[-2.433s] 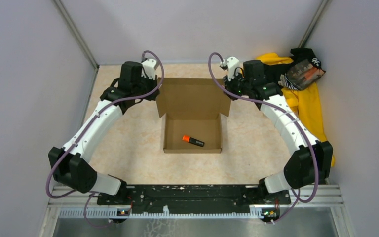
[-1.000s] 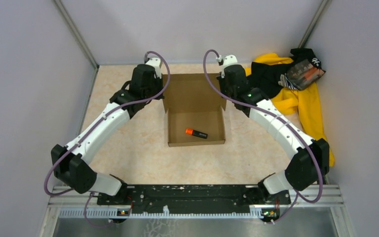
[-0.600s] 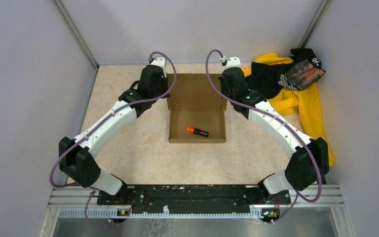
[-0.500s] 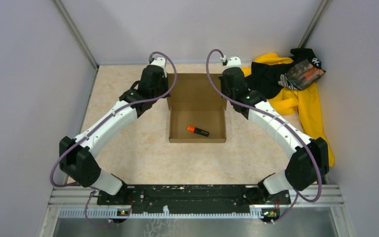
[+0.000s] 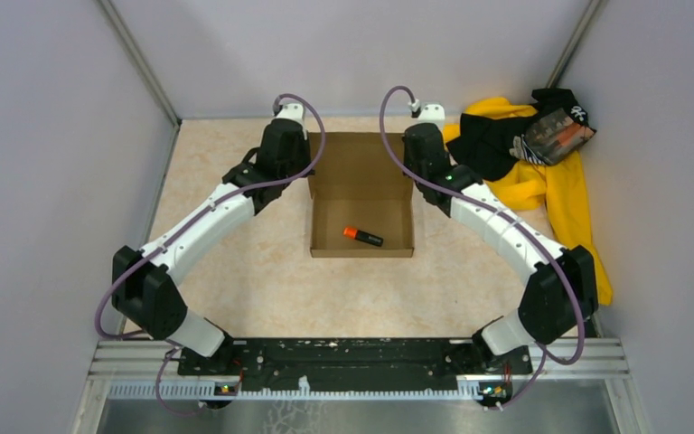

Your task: Fold the paper box

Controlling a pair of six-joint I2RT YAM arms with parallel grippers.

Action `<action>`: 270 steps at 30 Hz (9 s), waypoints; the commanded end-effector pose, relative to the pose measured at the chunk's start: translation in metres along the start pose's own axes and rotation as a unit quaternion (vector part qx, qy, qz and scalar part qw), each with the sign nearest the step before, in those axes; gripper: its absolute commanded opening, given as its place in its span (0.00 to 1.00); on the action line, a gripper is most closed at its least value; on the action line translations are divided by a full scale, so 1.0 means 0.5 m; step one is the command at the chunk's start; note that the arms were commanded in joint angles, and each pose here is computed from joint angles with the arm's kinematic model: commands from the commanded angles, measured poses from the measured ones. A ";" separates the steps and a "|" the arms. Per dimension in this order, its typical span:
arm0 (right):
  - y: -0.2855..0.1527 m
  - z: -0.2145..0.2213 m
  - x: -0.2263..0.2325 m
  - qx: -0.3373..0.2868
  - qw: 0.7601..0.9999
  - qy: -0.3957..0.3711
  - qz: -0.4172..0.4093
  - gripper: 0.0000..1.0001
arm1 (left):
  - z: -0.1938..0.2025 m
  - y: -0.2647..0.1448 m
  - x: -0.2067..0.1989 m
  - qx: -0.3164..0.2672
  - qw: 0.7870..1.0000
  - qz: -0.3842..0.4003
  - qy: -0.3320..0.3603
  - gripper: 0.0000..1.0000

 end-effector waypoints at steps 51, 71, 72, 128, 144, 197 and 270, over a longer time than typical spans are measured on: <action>0.018 0.050 0.039 -0.041 0.995 0.083 -0.022 0.00 | 0.039 0.004 -0.102 -0.020 0.998 0.033 -0.059 0.13; 0.004 0.121 0.016 -0.022 0.997 0.070 -0.023 0.00 | 0.114 -0.025 -0.094 -0.005 0.999 0.027 -0.035 0.13; 0.003 0.127 0.017 -0.023 0.997 0.070 -0.026 0.00 | 0.121 -0.028 -0.092 -0.006 0.999 0.027 -0.034 0.13; -0.230 0.066 -0.040 -0.024 0.995 0.048 -0.089 0.58 | 0.136 -0.231 -0.015 -0.015 0.998 0.054 -0.032 0.61; -0.052 0.051 0.028 0.049 0.987 0.039 -0.145 0.22 | 0.076 -0.032 -0.080 0.015 0.988 0.150 -0.038 0.99; -0.026 0.189 0.029 0.104 0.979 0.045 -0.168 0.34 | 0.264 0.007 -0.035 0.144 0.983 0.109 -0.045 0.76; 0.014 0.170 -0.109 0.091 0.930 0.244 -0.260 0.99 | 0.228 -0.017 0.056 0.038 0.948 0.233 -0.215 0.99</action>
Point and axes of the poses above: each gripper's point midway between its finger pads, its own y axis out along the fingers, its own x axis along the line the jaws close on, z = x × y, the point moved 1 cm from there along -y, back along the fingers, and after that the axes turned 4 degrees about y, right-handed, at the moved point
